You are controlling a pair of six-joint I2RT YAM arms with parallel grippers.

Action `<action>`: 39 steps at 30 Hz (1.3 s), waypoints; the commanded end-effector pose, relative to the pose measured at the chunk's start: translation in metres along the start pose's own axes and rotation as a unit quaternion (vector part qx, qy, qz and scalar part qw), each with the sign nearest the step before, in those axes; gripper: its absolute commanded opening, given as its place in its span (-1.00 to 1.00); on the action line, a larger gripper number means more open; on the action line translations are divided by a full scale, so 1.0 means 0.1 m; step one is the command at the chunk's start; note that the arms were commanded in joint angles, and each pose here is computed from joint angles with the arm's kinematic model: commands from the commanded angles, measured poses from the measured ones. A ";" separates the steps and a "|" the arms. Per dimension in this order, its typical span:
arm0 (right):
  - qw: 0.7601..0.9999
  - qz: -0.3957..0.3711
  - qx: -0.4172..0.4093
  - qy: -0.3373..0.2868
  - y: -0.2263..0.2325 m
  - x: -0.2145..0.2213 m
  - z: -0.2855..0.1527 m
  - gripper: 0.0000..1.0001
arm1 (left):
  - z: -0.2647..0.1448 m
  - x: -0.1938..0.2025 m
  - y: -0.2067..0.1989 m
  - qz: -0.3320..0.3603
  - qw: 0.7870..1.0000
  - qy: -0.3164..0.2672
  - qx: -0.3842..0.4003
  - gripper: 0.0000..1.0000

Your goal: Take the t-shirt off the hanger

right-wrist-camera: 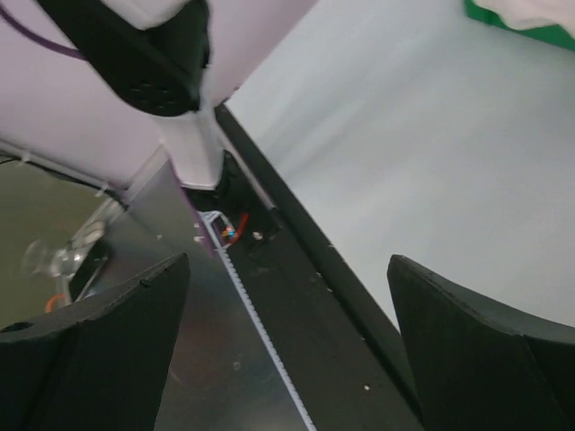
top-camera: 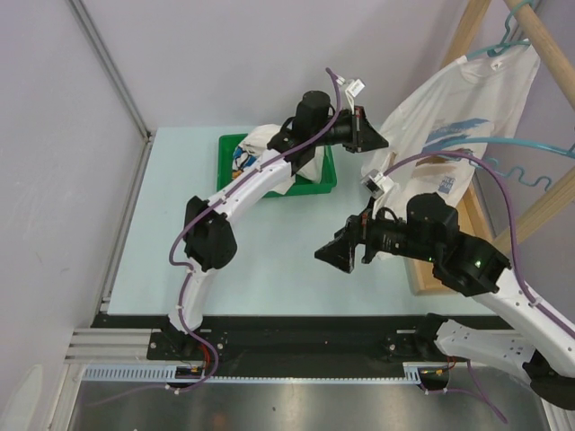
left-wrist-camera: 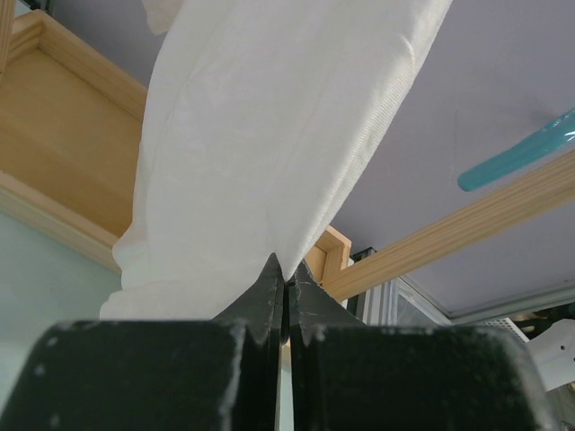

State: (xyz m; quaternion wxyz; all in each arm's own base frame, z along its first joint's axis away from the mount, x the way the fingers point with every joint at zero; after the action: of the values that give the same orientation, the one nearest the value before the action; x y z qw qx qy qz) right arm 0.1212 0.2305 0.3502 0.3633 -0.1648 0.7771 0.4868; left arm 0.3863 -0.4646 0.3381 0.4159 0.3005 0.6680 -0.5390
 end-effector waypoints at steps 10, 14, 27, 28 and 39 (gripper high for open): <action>0.966 0.006 0.098 -0.239 0.47 -1.78 -0.06 0.83 | -0.32 -0.24 -0.25 0.012 1.000 -0.014 -0.002 -0.99; 0.922 0.020 0.213 -0.324 0.06 -2.36 -0.15 0.73 | -0.38 -0.22 -0.28 0.007 1.000 -0.014 -0.006 -0.99; 0.724 -0.015 0.535 -0.436 -1.19 -3.31 -0.78 0.75 | -0.49 -0.16 -0.42 -0.014 1.000 -0.016 0.002 -0.99; 0.716 -0.018 0.546 -0.435 -1.25 -3.31 -0.82 0.76 | -0.49 -0.15 -0.41 -0.014 1.000 -0.016 0.001 -0.99; 0.652 0.025 0.573 -0.496 -1.74 -3.53 -1.30 0.73 | -0.45 -0.01 -0.44 -0.019 1.000 0.001 0.002 -1.00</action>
State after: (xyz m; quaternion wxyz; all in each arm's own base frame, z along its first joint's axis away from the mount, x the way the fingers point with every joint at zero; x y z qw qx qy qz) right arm 0.4187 0.0330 0.5066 0.6810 0.3108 0.6618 -0.0418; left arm 0.3566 -0.4376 0.3361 0.3921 0.2820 0.6899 -0.5392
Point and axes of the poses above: each gripper's point midway between its finger pads, its own z axis out along the fingers, its own y axis along the line the jaws close on, x = y × z, the point moved 3 cm from there along -z, back along the fingers, and after that the axes turned 10 degrees about z, right-handed, at the moved point
